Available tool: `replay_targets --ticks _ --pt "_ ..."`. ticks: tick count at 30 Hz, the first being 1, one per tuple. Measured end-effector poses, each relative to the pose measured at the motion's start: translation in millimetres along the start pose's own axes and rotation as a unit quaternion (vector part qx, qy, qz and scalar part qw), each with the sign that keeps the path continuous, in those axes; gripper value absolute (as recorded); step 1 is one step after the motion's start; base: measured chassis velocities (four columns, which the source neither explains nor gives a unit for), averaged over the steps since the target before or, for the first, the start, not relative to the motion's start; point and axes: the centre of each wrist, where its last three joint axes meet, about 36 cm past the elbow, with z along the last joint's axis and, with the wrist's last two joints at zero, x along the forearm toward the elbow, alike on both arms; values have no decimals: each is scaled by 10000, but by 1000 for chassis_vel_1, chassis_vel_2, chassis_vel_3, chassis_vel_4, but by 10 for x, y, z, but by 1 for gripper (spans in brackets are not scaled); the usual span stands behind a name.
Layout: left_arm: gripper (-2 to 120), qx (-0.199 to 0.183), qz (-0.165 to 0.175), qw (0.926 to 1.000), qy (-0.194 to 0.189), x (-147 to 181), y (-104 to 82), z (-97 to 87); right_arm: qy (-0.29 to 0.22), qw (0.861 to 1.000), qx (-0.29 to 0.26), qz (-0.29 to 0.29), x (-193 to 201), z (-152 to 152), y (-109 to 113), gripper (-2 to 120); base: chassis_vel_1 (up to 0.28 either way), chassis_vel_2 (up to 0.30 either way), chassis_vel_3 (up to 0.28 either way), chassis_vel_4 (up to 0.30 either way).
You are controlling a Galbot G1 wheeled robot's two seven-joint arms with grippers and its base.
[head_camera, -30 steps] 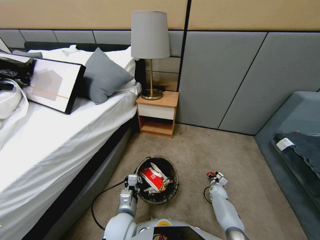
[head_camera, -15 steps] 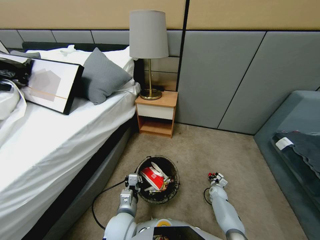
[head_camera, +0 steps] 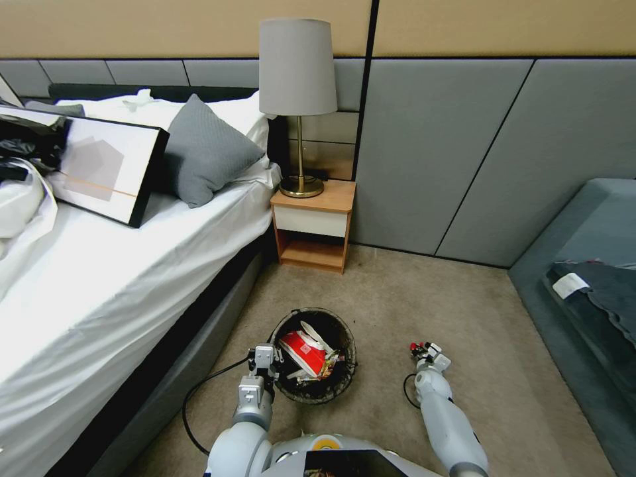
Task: Pick up the trash bin, then pick up the garbage from the floor and place it into the trash bin.
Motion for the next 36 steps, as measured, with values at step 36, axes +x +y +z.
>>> replay_targets --ticks 36 --pt "2 -58 109 9999 23 -31 -18 27 -1187 8248 1267 -5381 1668 -373 1282 0 0 0 0 0"
